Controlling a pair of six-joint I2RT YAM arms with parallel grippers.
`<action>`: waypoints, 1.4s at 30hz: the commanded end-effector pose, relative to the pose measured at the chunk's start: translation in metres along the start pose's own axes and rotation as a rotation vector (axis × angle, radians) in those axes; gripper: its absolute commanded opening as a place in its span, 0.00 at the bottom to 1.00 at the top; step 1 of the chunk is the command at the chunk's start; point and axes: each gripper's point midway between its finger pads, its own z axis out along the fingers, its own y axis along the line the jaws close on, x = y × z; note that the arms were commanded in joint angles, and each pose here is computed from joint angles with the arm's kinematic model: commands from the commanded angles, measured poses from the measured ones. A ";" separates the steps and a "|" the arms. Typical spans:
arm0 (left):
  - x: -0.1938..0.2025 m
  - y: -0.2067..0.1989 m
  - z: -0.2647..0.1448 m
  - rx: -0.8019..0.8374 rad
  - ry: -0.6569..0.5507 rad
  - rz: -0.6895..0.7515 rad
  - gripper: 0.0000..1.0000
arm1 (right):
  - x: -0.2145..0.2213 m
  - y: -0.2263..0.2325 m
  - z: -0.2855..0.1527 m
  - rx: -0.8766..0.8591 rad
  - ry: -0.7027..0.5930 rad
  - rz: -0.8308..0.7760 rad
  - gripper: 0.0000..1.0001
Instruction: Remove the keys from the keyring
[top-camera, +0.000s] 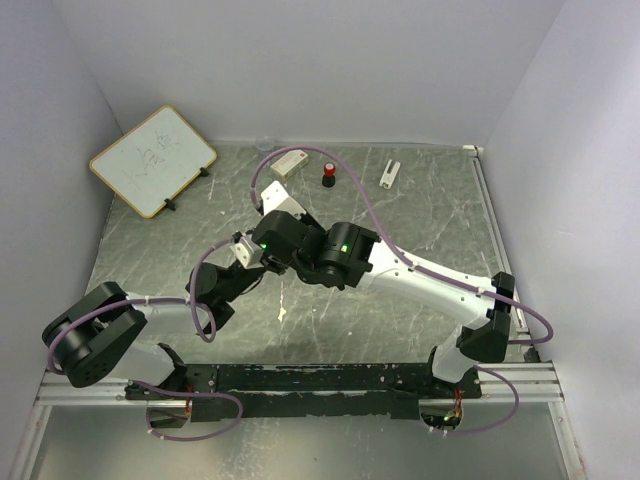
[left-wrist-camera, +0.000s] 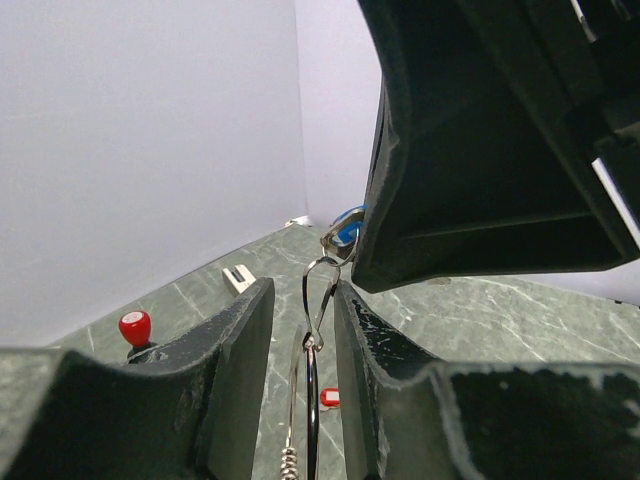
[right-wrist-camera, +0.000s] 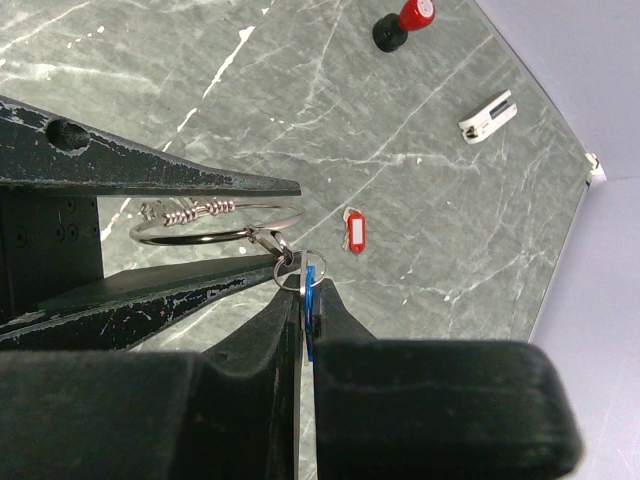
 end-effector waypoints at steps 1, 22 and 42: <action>-0.004 -0.002 -0.001 0.003 -0.020 -0.005 0.41 | -0.004 -0.007 -0.004 0.023 -0.015 0.019 0.00; 0.004 -0.009 -0.004 0.010 0.003 -0.018 0.38 | -0.008 -0.009 -0.006 0.028 -0.026 0.033 0.00; 0.000 -0.005 -0.008 -0.021 -0.005 -0.006 0.29 | -0.006 -0.006 -0.002 0.030 -0.016 0.020 0.00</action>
